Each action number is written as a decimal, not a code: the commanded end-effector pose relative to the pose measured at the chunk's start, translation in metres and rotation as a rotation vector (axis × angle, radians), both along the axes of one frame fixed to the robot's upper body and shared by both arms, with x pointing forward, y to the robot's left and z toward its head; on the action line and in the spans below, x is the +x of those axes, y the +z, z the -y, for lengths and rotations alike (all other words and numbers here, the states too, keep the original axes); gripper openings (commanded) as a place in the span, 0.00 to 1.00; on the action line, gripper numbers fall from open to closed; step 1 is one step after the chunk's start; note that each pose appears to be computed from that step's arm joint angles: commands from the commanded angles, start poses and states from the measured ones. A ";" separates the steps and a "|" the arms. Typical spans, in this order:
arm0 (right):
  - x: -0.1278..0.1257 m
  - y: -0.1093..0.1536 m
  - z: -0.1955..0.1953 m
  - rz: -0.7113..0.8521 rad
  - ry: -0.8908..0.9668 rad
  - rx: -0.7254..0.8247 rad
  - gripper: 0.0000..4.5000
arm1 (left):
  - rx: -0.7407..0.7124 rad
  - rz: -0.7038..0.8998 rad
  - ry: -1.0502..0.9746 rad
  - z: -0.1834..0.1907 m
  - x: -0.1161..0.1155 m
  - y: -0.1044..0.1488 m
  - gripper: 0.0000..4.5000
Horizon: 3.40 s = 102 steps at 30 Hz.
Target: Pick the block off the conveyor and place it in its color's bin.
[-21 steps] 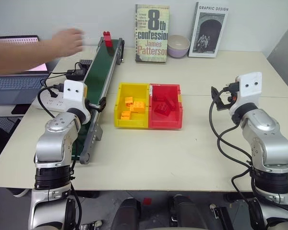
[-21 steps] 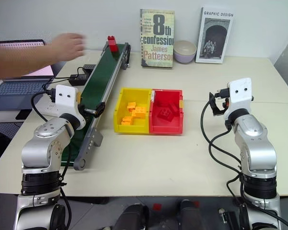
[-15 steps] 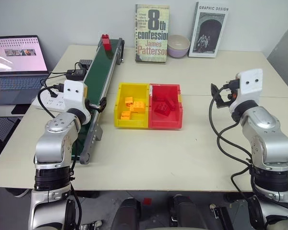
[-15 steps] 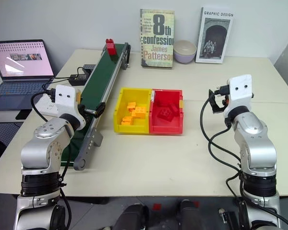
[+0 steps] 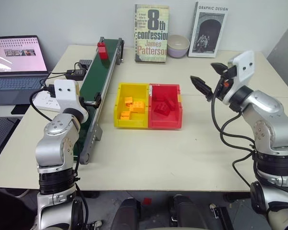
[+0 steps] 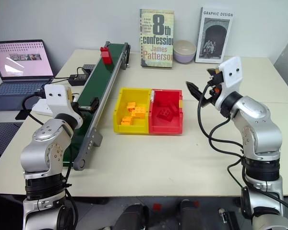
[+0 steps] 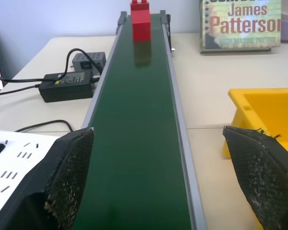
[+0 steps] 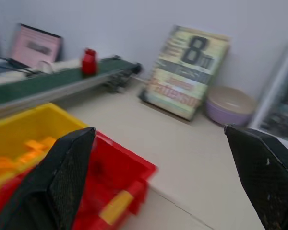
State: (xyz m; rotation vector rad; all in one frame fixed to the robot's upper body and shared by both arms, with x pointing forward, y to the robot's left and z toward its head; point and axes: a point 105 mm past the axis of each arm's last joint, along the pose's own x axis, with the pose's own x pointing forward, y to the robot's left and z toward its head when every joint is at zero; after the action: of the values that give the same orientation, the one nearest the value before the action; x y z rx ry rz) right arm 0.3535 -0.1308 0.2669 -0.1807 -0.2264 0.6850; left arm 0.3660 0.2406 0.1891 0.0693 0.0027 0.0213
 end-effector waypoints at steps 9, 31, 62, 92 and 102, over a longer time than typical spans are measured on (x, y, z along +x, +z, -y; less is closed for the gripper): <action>-0.048 0.014 -0.061 0.011 0.488 -0.007 1.00 | -0.011 0.090 0.049 -0.012 -0.019 0.015 0.99; -0.067 0.009 -0.069 -0.007 0.524 -0.009 1.00 | -0.030 0.086 0.046 -0.009 -0.005 0.016 0.99; -0.078 0.003 -0.064 -0.082 0.565 -0.040 1.00 | -0.080 -0.031 0.046 -0.009 -0.020 -0.017 0.76; -0.052 -0.020 -0.002 -0.025 -0.126 -0.104 1.00 | 0.266 0.060 -0.797 0.163 0.048 0.055 0.34; -0.071 -0.025 0.007 -0.031 -0.248 -0.066 1.00 | 0.446 0.022 -1.209 0.246 0.048 0.019 0.51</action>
State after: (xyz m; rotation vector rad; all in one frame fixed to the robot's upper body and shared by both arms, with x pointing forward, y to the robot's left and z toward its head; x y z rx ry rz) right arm 0.2923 -0.1386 0.2281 -0.2530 -0.0868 0.4562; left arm 0.4136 -0.0027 0.1944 0.4551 -0.0068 -1.1606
